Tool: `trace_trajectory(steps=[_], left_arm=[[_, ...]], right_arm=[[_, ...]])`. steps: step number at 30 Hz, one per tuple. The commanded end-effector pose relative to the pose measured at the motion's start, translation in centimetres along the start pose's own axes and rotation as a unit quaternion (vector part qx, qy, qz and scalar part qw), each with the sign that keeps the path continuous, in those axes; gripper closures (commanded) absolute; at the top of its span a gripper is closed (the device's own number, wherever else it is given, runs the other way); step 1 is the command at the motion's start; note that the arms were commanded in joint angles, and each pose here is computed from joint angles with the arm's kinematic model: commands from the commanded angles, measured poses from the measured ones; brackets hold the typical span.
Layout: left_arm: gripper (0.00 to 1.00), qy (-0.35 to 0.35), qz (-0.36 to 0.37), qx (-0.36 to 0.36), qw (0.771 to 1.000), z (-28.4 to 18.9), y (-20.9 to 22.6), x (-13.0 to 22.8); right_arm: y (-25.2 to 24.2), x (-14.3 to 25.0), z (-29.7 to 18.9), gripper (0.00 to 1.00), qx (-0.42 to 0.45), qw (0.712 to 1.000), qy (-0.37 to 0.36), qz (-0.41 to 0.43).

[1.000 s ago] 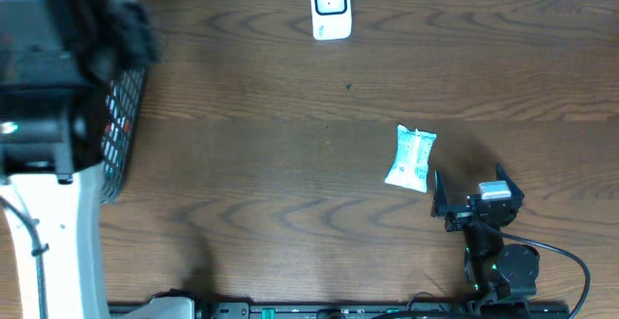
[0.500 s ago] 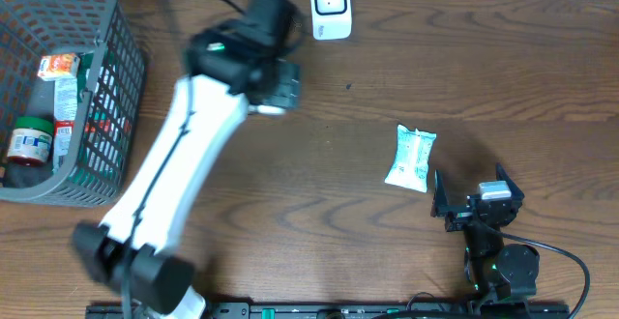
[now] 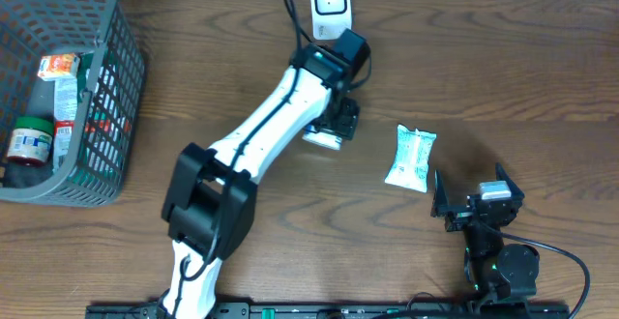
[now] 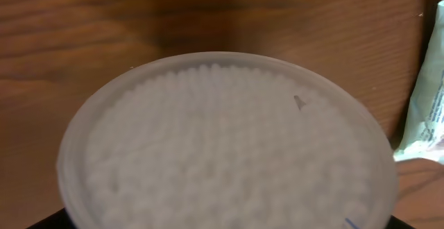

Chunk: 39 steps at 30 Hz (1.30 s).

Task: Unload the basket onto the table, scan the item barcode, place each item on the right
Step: 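Lift the cotton-swab tub and carry it toward the scanner, then hold the cotton-swab tub under the scanner, rotating its barcode toward it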

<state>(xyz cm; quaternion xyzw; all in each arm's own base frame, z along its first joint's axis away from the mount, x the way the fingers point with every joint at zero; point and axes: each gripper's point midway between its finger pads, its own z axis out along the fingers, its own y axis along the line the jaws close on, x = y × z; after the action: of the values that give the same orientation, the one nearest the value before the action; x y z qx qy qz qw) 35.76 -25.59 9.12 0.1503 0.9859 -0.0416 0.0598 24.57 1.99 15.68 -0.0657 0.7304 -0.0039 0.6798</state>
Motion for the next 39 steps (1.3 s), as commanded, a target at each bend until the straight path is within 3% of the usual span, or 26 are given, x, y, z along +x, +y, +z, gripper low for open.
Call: trace_trajectory(steps=[1,39], left_arm=[[0.37,0.005,-0.007,0.006,1.0,1.6,-1.3,-0.1],[0.36,-0.011,0.012,0.026,1.0,6.7,-7.0,1.5]], right_arm=[[0.1,0.0,0.0,0.01,-0.002,1.0,0.0,-0.003],[0.1,0.0,0.0,0.01,-0.002,1.0,0.0,-0.003]])
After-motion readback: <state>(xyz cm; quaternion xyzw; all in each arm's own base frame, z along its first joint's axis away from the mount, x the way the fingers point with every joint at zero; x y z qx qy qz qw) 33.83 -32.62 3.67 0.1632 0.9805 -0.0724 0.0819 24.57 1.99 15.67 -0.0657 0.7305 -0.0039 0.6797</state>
